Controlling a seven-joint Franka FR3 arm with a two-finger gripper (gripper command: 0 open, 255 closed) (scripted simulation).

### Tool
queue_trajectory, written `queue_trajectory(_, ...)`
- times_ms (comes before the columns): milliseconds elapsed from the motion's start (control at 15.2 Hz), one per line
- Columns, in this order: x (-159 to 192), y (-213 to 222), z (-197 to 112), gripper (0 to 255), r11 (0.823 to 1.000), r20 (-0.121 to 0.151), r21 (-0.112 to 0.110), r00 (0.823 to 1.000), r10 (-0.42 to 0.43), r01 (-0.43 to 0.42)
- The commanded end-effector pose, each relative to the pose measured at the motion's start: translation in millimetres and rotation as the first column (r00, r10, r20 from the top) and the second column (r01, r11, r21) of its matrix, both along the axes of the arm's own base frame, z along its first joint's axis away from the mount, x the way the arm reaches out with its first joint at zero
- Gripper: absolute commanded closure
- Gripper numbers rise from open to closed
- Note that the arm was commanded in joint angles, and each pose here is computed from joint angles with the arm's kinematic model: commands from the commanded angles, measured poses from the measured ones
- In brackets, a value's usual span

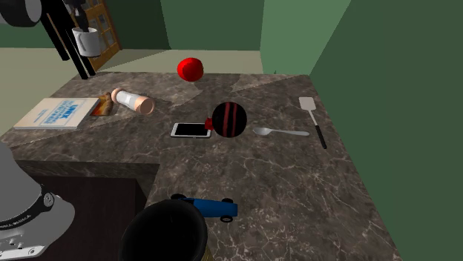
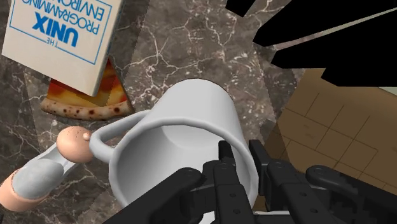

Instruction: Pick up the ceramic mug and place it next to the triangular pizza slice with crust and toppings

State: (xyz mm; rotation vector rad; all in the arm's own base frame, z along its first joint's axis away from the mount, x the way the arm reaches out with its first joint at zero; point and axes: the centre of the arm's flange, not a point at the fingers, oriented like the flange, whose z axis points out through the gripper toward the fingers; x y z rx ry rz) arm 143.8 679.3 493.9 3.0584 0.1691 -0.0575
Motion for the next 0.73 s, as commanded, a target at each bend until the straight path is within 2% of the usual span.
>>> queue_trajectory(0, 0.4, 0.2, -10.6, 255, 1.0, 0.0, 0.001, 1.0, 0.0, 0.0)
queue_trajectory(660, 0.4, 0.2, -63.4, 255, 1.0, 0.0, 0.001, 1.0, 0.0, 0.0)
